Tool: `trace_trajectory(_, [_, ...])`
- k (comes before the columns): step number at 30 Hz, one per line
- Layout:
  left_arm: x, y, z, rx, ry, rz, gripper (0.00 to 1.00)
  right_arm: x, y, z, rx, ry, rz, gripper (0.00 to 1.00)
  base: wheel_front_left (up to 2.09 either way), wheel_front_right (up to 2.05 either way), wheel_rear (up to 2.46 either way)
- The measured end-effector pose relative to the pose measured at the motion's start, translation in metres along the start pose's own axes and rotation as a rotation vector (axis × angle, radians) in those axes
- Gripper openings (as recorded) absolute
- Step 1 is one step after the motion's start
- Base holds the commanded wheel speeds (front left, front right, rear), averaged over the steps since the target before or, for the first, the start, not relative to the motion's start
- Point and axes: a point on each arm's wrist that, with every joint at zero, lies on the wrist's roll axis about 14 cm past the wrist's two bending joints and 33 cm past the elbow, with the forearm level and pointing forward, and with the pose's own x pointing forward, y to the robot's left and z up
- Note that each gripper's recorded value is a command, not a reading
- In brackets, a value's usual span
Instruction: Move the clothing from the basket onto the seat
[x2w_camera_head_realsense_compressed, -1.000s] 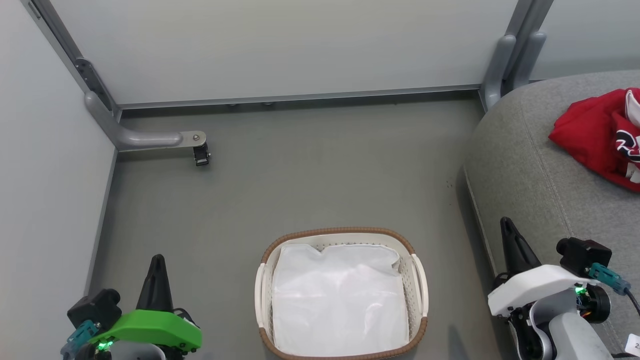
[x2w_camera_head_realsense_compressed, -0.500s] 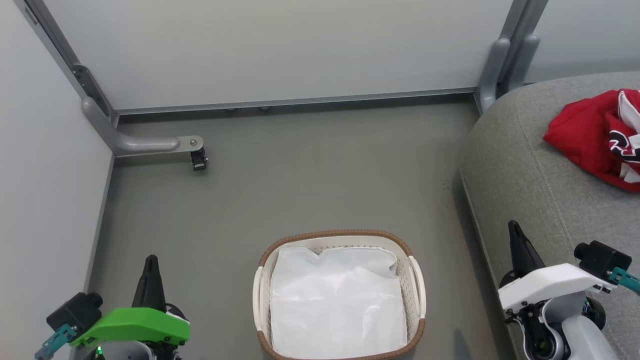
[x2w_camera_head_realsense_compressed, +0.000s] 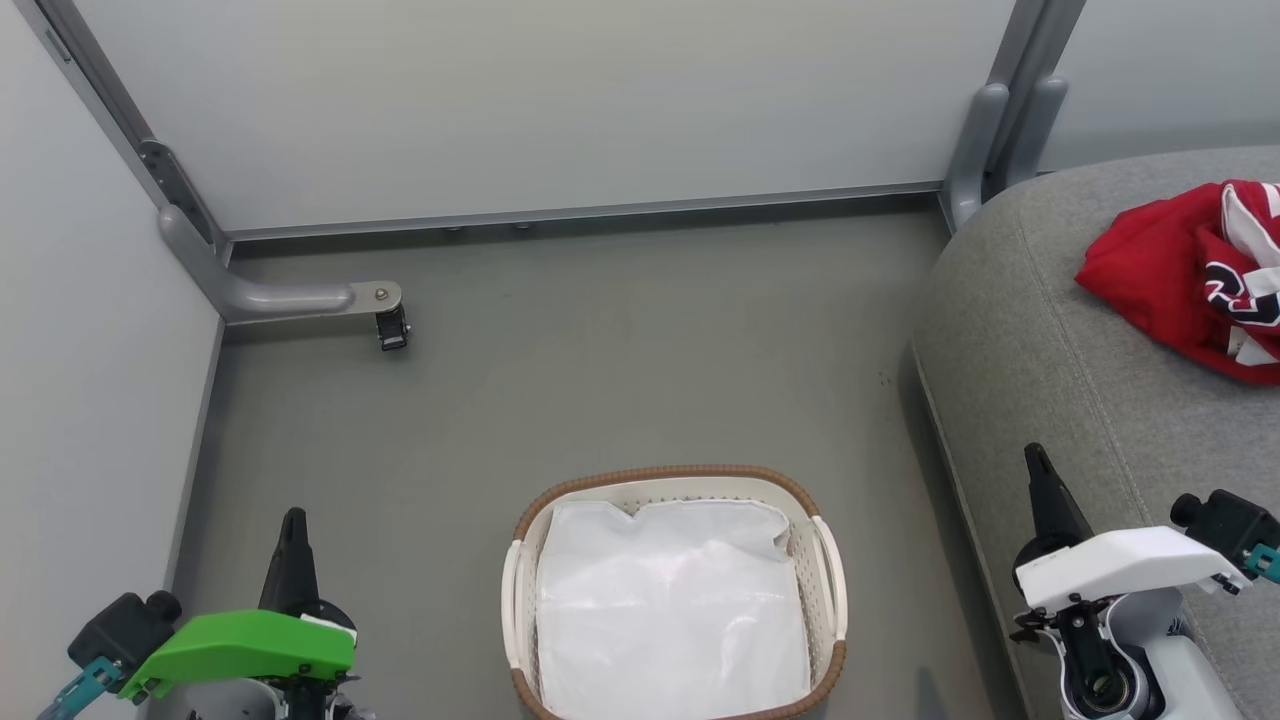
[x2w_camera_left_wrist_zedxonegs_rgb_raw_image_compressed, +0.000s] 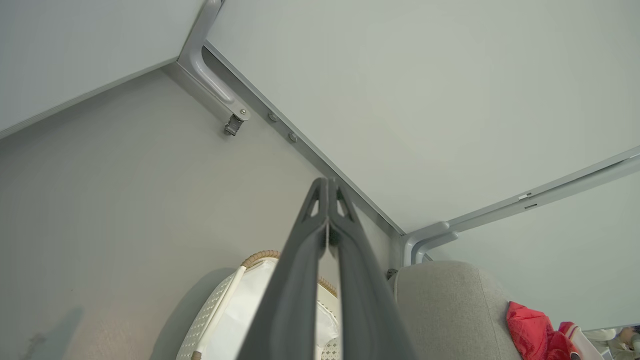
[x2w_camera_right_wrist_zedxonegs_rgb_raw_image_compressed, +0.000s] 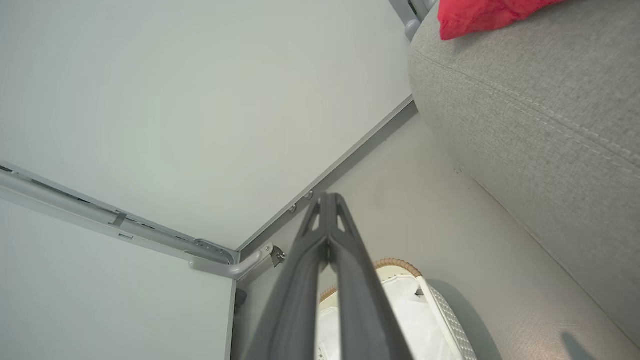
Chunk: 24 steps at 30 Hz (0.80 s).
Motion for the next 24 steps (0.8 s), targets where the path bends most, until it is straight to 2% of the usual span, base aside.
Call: trace_trajectory(24, [0.004,-0.012,0.009,-0.265,0.004,-0.040,0.00,-0.008,-0.003,0.012,0.275,-0.018,-0.008,0.00,0.00,0.00,0.00])
